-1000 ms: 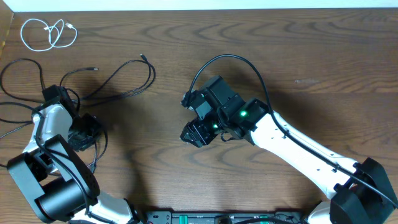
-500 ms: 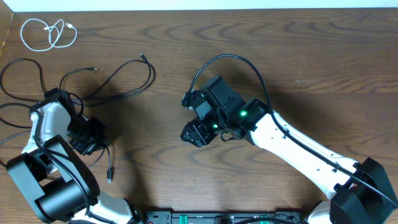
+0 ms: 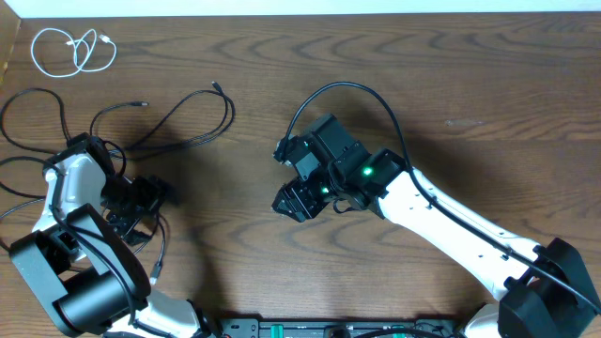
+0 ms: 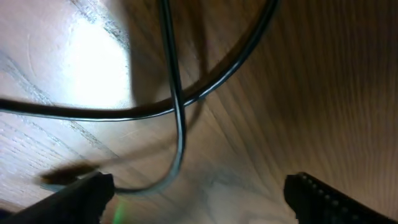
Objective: Untangle cables
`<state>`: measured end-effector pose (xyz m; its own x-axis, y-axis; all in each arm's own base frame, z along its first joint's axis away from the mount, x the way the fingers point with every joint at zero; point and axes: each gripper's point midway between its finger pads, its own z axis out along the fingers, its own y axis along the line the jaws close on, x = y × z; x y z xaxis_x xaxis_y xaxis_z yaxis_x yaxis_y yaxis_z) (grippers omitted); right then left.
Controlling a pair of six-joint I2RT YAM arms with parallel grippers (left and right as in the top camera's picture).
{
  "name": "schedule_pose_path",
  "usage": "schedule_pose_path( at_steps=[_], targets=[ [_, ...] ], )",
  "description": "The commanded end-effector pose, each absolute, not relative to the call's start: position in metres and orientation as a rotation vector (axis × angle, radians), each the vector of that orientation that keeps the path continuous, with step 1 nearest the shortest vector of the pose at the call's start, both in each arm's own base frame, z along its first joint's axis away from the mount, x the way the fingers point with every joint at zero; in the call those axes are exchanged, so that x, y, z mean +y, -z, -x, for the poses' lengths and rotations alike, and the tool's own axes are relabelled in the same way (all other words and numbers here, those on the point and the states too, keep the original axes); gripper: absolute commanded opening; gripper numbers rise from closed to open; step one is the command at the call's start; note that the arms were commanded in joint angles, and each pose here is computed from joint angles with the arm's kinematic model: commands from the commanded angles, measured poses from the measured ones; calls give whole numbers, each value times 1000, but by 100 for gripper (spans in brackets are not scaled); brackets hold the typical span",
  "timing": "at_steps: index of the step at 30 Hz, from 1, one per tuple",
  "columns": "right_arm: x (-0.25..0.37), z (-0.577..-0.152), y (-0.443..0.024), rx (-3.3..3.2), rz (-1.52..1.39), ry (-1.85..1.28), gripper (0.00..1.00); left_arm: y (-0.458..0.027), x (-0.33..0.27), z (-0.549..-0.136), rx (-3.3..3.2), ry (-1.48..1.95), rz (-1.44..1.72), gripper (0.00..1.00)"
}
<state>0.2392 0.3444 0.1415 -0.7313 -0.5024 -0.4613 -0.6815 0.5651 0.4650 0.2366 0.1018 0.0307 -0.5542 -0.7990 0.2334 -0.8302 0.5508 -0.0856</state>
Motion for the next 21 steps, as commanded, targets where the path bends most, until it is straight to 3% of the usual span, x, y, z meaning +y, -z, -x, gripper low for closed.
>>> schedule_pose_path(
  at_steps=[1, 11, 21],
  targets=[
    [347, -238, -147, 2513, 977, -934, 58, -42, 119, -246, -2631, -273, -1448, 95],
    [346, -239, -147, 2507, 981, -920, 59, -94, 176, -250, -2672, -276, -1746, 96],
    [343, -244, -145, 2506, 972, -874, 61, -75, 242, -167, -1996, 174, -2427, 96]
  ],
)
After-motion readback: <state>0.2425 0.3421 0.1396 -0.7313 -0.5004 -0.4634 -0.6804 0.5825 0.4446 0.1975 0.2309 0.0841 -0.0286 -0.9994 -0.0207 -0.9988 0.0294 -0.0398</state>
